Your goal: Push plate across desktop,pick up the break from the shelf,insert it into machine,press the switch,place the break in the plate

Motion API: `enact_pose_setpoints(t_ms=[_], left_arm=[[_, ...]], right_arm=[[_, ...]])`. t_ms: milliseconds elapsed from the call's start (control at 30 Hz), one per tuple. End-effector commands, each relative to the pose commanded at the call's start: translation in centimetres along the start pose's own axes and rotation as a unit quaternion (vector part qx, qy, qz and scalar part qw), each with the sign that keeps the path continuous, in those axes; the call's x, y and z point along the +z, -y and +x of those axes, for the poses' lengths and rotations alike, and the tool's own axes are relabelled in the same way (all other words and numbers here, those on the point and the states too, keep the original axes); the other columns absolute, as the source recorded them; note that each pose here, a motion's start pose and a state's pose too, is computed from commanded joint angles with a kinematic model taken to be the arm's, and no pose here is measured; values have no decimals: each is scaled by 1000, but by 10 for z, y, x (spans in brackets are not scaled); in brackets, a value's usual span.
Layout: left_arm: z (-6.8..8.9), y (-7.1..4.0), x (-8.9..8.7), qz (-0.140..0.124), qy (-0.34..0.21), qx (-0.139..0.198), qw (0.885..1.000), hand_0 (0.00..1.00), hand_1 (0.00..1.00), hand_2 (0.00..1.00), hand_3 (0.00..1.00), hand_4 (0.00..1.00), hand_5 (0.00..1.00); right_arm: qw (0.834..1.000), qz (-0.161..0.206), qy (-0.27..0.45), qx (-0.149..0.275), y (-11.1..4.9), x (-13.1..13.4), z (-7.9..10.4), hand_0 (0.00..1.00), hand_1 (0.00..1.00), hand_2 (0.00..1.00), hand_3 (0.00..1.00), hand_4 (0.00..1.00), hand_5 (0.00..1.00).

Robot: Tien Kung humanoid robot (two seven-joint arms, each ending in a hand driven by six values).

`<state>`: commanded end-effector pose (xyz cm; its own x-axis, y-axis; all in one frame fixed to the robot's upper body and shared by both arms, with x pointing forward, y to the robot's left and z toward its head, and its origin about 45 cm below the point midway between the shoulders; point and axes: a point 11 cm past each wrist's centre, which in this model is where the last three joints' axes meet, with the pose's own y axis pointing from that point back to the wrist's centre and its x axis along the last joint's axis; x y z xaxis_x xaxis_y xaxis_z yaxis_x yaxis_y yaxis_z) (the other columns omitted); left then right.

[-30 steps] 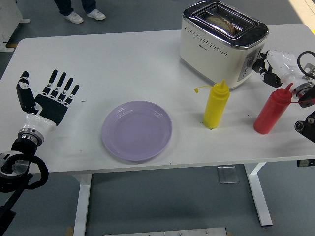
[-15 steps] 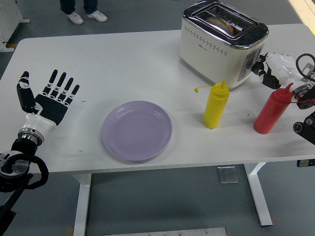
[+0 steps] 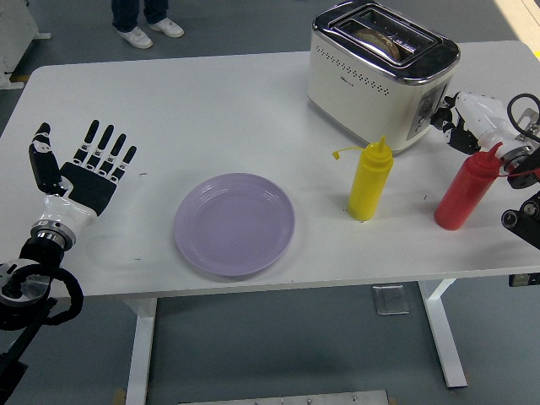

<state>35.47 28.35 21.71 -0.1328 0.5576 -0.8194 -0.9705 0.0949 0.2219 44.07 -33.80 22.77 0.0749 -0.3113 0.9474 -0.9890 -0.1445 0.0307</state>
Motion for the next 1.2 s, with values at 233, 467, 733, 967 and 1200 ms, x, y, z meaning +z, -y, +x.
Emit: enact_pose_setpoints(t_ms=[233, 467, 733, 967, 1200], left_arm=[[0, -1, 0, 0, -1, 1, 1000, 831, 788, 773, 754, 767, 998], [0, -1, -1, 1, 0, 1, 1000, 831, 787, 773, 754, 766, 998], [1, -1, 0, 1, 0, 1, 1000, 831, 788, 773, 752, 766, 998], [1, -1, 0, 0, 0, 2, 1000, 831, 788, 773, 752, 767, 998], [1, -1, 1, 0, 0, 2, 1000, 832, 788, 774, 752, 766, 998]], right_arm=[[1000, 0, 16, 23, 1, -4, 19, 253, 342, 552, 456, 75, 2], [999, -1, 11, 44, 0, -13, 53, 307, 371, 558, 459, 52, 2], [998, -21, -14, 56, -1, -21, 98, 446, 467, 609, 503, 2, 2], [996, -52, -36, 56, 0, -19, 127, 456, 488, 617, 516, 11, 2], [994, -49, -45, 92, 2, -27, 164, 424, 508, 623, 535, 136, 2]])
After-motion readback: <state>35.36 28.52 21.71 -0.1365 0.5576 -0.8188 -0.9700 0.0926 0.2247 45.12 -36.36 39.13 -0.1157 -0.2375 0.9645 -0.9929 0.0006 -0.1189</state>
